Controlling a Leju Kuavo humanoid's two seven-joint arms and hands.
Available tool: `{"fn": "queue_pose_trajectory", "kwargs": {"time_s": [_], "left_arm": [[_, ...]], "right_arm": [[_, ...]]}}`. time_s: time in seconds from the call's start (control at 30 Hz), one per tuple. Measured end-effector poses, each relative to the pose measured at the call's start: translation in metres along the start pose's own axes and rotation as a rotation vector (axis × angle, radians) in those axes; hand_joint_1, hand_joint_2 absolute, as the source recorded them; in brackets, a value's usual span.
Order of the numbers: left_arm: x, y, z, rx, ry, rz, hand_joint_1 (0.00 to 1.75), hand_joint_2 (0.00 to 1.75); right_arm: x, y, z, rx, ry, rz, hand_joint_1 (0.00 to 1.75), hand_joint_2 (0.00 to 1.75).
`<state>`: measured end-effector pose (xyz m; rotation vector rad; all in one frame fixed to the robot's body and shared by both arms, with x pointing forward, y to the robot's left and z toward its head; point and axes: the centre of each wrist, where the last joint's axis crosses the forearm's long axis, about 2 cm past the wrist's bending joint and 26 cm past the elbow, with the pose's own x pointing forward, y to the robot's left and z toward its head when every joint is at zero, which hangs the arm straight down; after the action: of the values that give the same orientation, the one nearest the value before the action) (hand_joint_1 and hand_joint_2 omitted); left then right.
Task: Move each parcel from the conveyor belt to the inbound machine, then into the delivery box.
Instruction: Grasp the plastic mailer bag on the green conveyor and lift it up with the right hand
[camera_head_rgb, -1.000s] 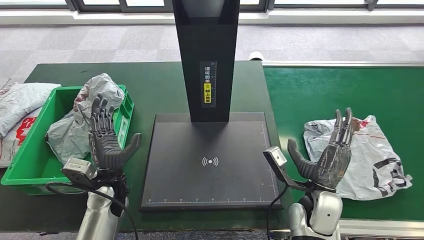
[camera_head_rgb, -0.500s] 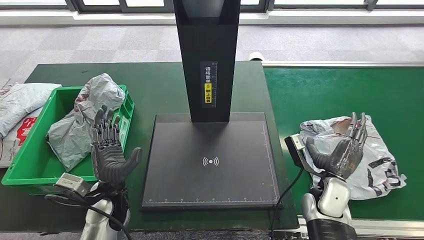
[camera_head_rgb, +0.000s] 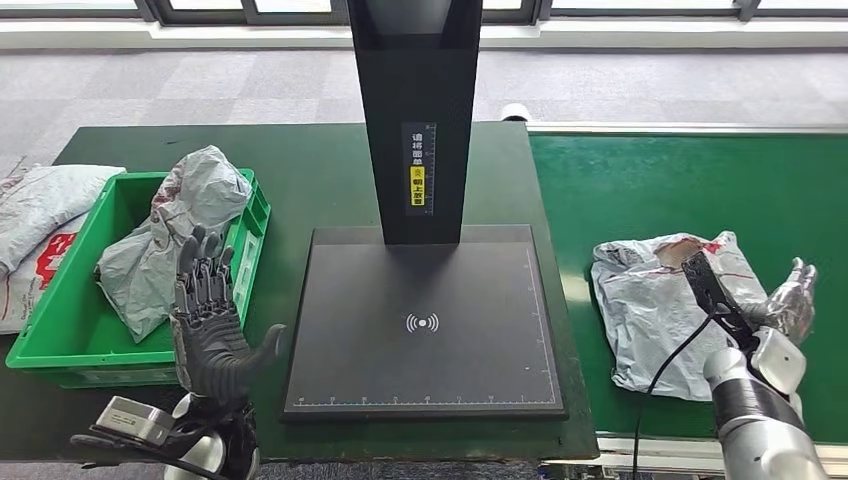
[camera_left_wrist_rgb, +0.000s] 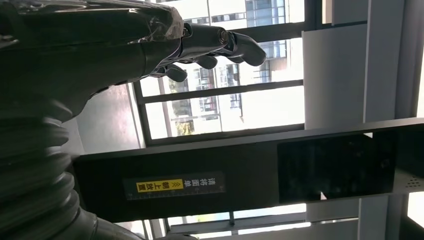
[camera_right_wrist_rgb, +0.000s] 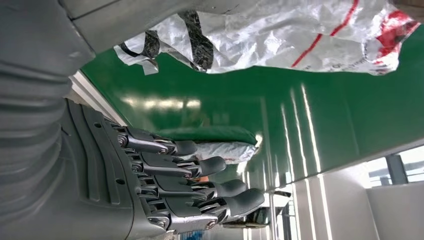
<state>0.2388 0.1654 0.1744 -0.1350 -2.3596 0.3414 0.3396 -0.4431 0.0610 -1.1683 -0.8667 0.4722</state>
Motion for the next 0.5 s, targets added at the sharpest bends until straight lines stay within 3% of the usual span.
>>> {"fn": "queue_pose_trajectory", "kwargs": {"time_s": [0.37,0.5], "left_arm": [[0.004,-0.006,0.0,-0.028,-0.015,0.011,0.0,1.75],[0.005,-0.008,0.0,-0.044,-0.017,0.014,0.0,1.75]], "right_arm": [[0.0,0.008,0.003,0.087,0.06,0.003,0.0,1.75],[-0.003,0.016,0.006,0.308,0.054,-0.035,0.0,1.75]]}}
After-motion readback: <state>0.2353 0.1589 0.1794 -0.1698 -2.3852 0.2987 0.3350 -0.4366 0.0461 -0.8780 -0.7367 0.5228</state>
